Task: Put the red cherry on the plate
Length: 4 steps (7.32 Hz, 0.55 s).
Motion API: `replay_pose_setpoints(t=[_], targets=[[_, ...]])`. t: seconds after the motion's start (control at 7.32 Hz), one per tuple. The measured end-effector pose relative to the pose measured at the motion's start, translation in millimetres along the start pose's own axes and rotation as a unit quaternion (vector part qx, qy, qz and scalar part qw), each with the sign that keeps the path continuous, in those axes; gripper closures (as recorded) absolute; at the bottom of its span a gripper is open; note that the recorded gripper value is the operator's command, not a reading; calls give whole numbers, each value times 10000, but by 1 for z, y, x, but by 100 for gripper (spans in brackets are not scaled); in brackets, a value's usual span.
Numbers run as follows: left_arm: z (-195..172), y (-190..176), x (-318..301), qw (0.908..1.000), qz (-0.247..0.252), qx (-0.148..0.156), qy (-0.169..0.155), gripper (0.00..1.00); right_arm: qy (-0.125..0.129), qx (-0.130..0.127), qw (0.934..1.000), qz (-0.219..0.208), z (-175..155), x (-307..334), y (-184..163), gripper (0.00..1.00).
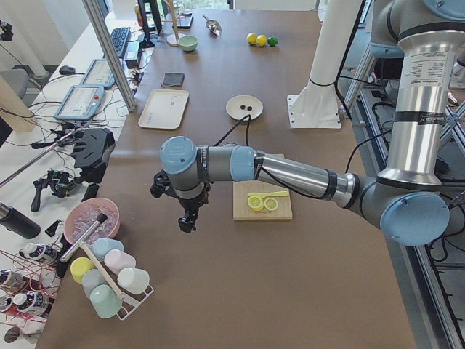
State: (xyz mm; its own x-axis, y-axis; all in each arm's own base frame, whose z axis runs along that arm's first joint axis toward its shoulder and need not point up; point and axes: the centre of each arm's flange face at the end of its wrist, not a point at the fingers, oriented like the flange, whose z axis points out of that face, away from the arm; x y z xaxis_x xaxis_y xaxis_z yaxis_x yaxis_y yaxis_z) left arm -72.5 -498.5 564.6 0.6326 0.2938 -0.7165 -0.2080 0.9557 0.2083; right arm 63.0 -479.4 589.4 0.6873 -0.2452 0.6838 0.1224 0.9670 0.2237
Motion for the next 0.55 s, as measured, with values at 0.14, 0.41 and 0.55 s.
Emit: replay_pose_setpoints(t=[0.14, 0.41, 0.55], targets=[[0, 3, -3, 10000, -56, -22, 22, 2, 3, 8, 10000, -5, -1, 0, -1, 0], [3, 6, -11, 9999, -151, -73, 38, 2, 5, 26, 10000, 0, -2, -1, -3, 0], [6, 4, -15, 9997, -207, -108, 47, 2, -6, 31, 10000, 7, -3, -1, -4, 0]])
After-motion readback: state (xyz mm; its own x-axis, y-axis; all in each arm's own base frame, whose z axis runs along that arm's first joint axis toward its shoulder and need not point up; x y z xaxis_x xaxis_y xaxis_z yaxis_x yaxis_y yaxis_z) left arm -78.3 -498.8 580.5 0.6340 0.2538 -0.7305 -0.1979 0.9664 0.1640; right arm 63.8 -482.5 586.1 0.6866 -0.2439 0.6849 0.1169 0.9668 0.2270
